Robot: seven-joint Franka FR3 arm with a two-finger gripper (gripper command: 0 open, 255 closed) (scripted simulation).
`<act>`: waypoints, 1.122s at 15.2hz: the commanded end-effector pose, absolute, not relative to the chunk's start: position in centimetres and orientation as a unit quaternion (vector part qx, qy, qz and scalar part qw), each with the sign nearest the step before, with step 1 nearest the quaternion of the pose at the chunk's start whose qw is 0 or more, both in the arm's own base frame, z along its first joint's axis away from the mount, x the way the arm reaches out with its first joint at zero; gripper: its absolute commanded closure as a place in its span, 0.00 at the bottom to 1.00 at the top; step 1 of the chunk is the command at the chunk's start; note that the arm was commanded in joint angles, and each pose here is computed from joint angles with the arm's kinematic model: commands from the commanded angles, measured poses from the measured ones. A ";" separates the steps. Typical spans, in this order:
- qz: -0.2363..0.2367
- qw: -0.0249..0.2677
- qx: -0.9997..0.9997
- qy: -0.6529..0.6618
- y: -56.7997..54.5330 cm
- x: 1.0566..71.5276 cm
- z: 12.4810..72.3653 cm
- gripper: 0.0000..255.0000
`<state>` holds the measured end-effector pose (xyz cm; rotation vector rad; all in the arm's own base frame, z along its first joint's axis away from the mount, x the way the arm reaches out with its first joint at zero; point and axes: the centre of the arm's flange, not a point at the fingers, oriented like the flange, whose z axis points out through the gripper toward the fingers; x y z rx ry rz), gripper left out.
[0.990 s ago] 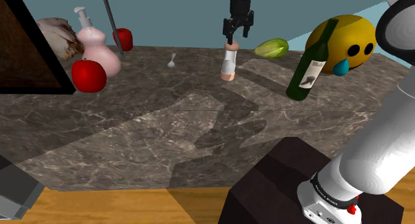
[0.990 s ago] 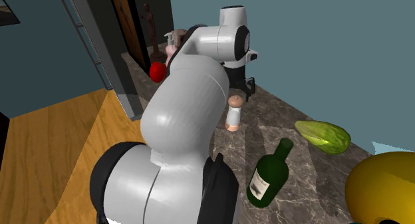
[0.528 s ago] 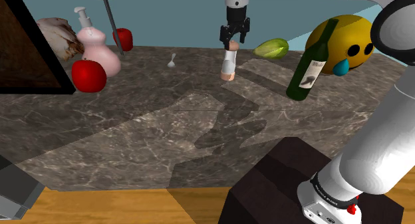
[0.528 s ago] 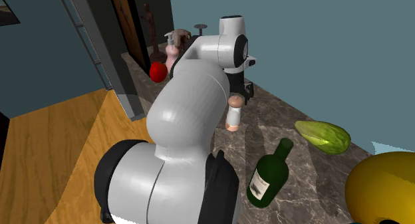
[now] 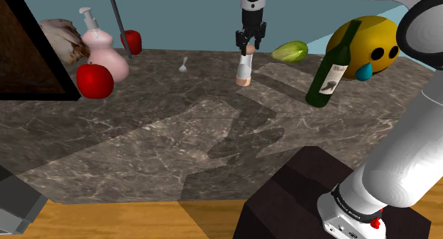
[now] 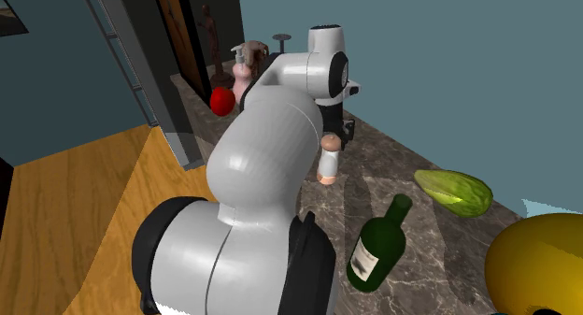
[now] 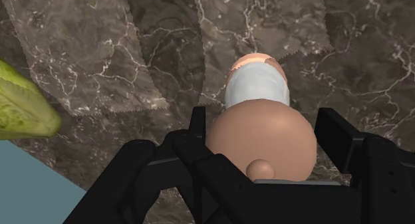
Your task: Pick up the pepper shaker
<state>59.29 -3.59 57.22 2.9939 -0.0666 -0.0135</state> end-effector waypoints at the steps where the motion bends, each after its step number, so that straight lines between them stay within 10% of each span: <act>1: -0.005 0.073 0.997 -0.022 -3.6 59.3 57.2 1.00; 17: -0.005 0.073 0.997 -0.022 -3.6 59.3 63.9 1.00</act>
